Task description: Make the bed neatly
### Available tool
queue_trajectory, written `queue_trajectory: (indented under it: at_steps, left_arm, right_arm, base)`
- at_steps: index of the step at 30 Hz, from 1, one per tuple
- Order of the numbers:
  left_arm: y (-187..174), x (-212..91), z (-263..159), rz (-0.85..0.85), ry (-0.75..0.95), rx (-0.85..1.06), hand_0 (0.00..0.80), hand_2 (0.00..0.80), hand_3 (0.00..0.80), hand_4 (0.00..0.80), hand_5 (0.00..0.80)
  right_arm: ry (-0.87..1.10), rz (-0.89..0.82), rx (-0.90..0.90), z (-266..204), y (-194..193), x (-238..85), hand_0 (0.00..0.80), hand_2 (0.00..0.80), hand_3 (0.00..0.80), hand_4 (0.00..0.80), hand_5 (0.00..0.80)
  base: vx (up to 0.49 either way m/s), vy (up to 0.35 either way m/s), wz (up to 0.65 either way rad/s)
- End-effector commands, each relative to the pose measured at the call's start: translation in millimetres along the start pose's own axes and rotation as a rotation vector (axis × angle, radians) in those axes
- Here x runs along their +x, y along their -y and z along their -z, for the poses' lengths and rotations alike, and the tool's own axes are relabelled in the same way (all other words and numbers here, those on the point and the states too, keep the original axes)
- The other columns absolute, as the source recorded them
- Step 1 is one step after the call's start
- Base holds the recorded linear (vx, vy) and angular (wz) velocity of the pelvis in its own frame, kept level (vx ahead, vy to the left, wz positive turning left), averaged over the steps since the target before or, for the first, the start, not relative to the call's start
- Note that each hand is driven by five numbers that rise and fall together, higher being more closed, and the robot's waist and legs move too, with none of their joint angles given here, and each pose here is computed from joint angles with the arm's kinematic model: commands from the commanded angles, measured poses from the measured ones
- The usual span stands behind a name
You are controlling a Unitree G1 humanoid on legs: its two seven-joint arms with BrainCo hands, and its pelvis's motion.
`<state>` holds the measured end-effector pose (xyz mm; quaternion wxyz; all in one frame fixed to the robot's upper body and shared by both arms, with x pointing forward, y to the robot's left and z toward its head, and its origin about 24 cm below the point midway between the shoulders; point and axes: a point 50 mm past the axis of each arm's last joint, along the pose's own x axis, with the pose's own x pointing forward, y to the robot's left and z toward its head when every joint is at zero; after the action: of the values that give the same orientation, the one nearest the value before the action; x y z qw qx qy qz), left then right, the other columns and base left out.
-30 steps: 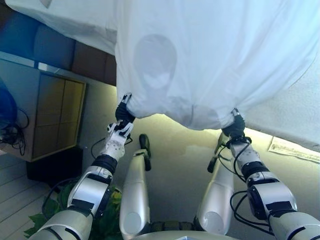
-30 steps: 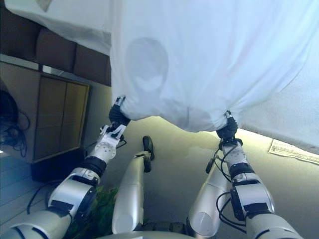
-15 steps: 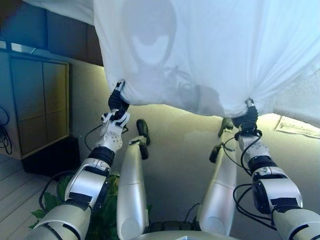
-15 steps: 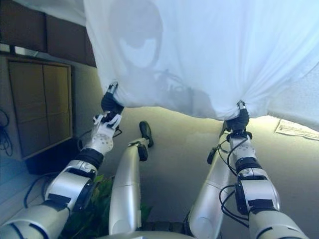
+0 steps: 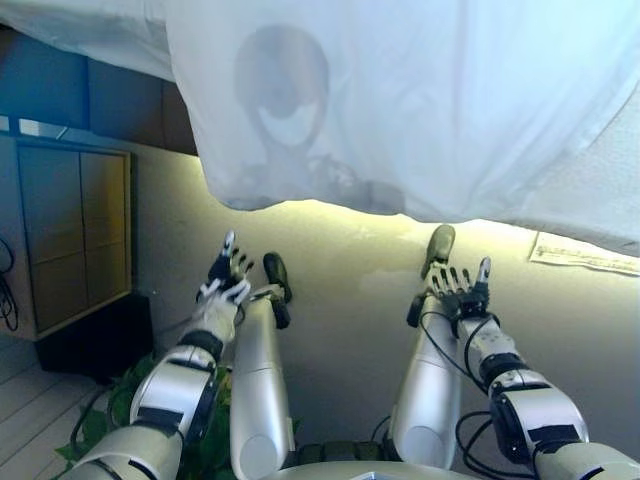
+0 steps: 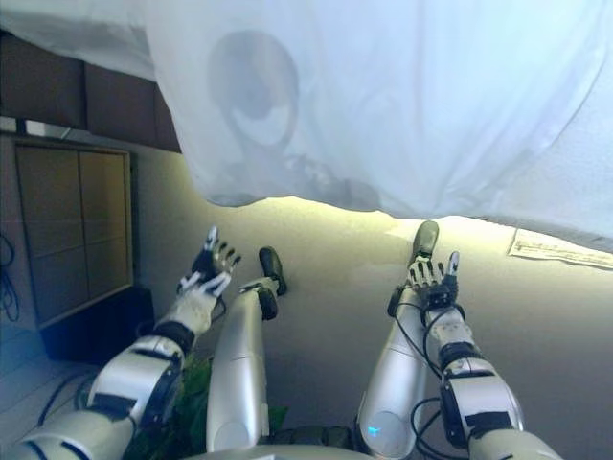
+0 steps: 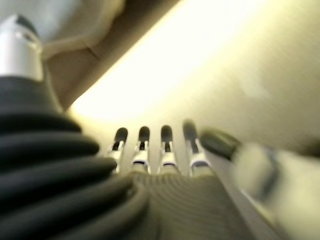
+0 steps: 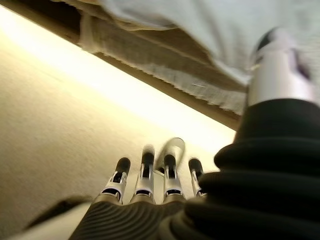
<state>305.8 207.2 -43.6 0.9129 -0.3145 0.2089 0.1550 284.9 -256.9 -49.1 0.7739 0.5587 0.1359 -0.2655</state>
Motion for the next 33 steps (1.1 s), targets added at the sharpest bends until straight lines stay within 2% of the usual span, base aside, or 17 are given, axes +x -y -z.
queue_trajectory:
  at_steps: [1, 6, 10, 12, 16, 20, 24, 28, 33]
  left_arm:
    - [-13.0, -2.9, -26.4, -0.006, 0.151, -0.139, 0.0, 0.0, 0.0, 0.0, 0.0]
    - [-3.8, -19.0, -28.0, 0.21, 0.275, -0.305, 0.0, 0.0, 0.0, 0.0, 0.0]
    - [14.1, -42.4, -34.7, 0.544, 0.353, -0.372, 0.0, 0.0, 0.0, 0.0, 0.0]
    - [21.7, -50.6, -34.5, 0.683, 0.357, -0.409, 0.0, 0.0, 0.0, 0.0, 0.0]
    - [39.2, -56.5, -33.5, 0.902, 0.333, -0.474, 0.0, 0.0, 0.0, 0.0, 0.0]
    - [60.7, -55.5, -38.8, 1.061, 0.305, -0.552, 0.0, 0.0, 0.0, 0.0, 0.0]
    - [84.7, -51.0, -50.4, 1.171, 0.283, -0.625, 0.0, 0.0, 0.0, 0.0, 0.0]
    - [119.9, -43.8, -68.5, 1.274, 0.245, -0.634, 0.0, 0.0, 0.0, 0.0, 0.0]
    - [151.1, -49.1, -86.0, 1.429, 0.269, -0.57, 0.0, 0.0, 0.0, 0.0, 0.0]
  right_arm:
    - [0.124, 0.054, 0.007, -28.8, 22.2, -9.7, 0.0, 0.0, 0.0, 0.0, 0.0]
    - [0.224, -0.138, -0.098, -31.4, 8.3, -21.8, 0.0, 0.0, 0.0, 0.0, 0.0]
    - [0.234, -0.454, -0.163, -24.4, -19.2, -41.3, 0.0, 0.0, 0.0, 0.0, 0.0]
    - [0.164, -0.654, -0.25, -13.2, -39.6, -51.4, 0.0, 0.0, 0.0, 0.0, 0.0]
    - [0.078, -0.915, -0.37, 4.0, -66.8, -65.6, 0.0, 0.0, 0.0, 0.0, 0.0]
    - [0.022, -1.048, -0.299, 13.7, -84.2, -70.7, 0.0, 0.0, 0.0, 0.0, 0.0]
    - [-0.03, -1.104, -0.259, 26.7, -107.1, -67.9, 0.0, 0.0, 0.0, 0.0, 0.0]
    - [-0.089, -1.145, -0.314, 36.7, -150.1, -59.8, 0.0, 0.0, 0.0, 0.0, 0.0]
    - [-0.077, -1.253, -0.391, 20.3, -183.8, -57.3, 0.0, 0.0, 0.0, 0.0, 0.0]
  base:
    - [0.011, -0.041, 0.13]
    - [-0.004, -0.095, 0.1]
    - [-0.018, -0.193, 0.04]
    - [-0.006, -0.134, 0.09]
    - [-0.002, -0.125, 0.07]
    - [0.012, -0.151, 0.04]
    - [0.01, -0.053, 0.01]
    - [0.001, 0.001, -0.01]
    - [-0.011, 0.098, -0.05]
